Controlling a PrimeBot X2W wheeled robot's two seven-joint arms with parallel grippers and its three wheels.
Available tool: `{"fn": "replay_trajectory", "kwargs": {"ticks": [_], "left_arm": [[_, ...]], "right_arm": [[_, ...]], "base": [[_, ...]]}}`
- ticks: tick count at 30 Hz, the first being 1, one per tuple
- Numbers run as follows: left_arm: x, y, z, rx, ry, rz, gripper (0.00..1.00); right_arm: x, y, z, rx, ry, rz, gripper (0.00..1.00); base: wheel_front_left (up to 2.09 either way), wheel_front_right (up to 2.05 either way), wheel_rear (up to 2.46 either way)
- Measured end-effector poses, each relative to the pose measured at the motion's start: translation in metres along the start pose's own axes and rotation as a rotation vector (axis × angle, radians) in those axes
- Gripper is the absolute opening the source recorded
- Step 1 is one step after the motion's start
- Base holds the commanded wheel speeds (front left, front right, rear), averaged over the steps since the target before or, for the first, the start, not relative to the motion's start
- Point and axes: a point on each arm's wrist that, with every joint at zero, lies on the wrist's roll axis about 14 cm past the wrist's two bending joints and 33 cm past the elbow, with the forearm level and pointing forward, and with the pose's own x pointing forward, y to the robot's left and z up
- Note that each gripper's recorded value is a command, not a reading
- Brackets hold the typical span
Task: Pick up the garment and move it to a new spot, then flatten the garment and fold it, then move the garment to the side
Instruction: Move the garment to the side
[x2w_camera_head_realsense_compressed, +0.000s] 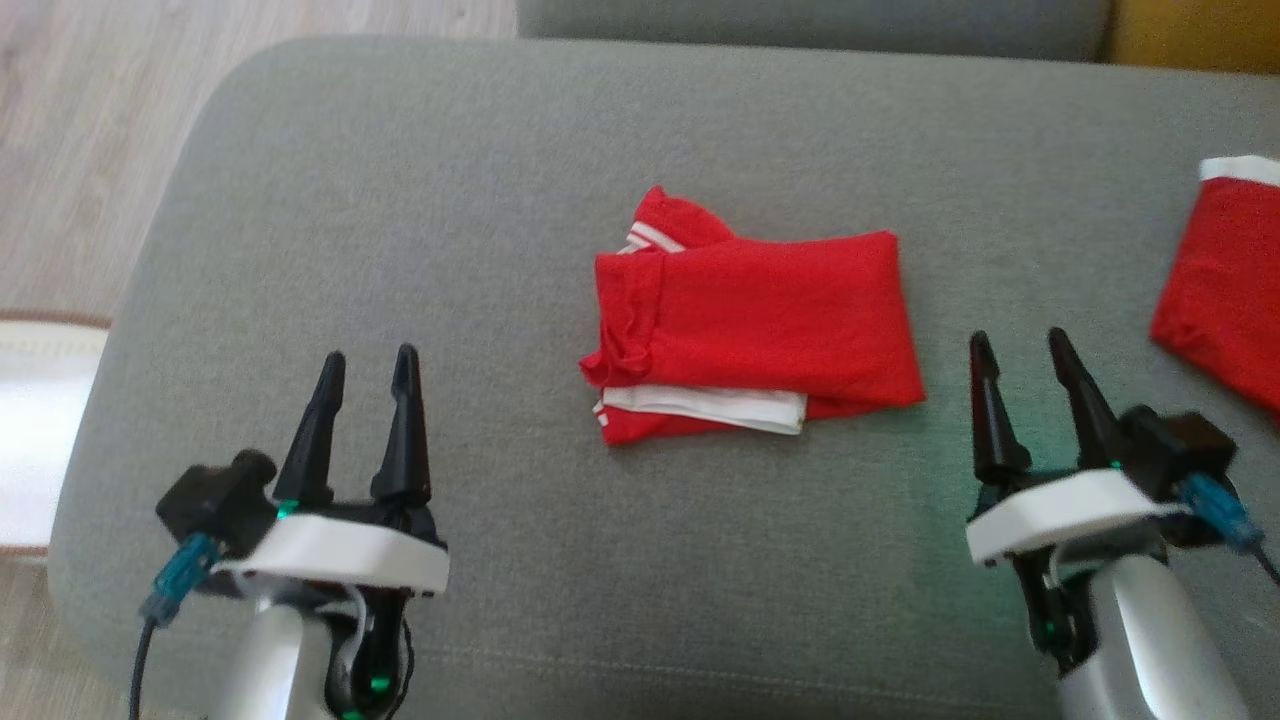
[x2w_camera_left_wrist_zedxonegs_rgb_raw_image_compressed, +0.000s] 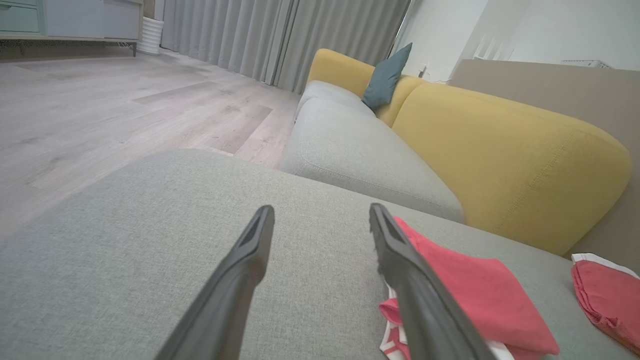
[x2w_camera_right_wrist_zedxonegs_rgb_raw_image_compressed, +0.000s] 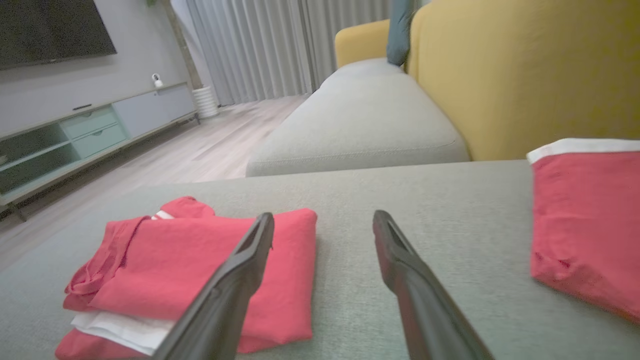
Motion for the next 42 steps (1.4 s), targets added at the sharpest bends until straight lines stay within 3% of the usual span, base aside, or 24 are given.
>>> {"fn": "replay_trajectory", "kwargs": {"ticks": [15,20,21,28,32,37,42], "left_arm": [[0.012,0.027,-0.015,0.023,0.051,0.074,1.00],[0.011,0.035,-0.019,0.021,0.062,0.098,1.00],[0.011,0.035,-0.020,0.021,0.064,0.098,1.00],[0.019,0.021,-0.024,0.006,0.071,0.049,1.00],[0.028,0.004,-0.026,-0.010,0.069,-0.003,1.00],[0.043,-0.030,-0.030,-0.025,0.065,-0.107,1.00],[0.068,-0.064,-0.029,-0.036,0.038,-0.216,1.00]], "right_arm": [[0.064,0.028,-0.093,0.125,0.320,0.064,1.00],[0.076,0.035,-0.103,0.123,0.347,0.084,1.00],[0.079,0.037,-0.103,0.121,0.350,0.091,0.00],[0.074,0.030,-0.093,-0.039,0.310,0.117,0.00],[0.076,0.011,-0.064,-0.162,0.226,0.100,0.00],[0.080,-0.029,-0.010,-0.338,0.109,0.054,0.00],[0.071,-0.093,0.025,-0.497,0.119,-0.049,0.00]], "base": [[0.00,0.00,0.00],[0.00,0.00,0.00],[0.00,0.00,0.00],[0.00,0.00,0.00],[0.00,0.00,0.00],[0.00,0.00,0.00],[0.00,0.00,0.00]]}}
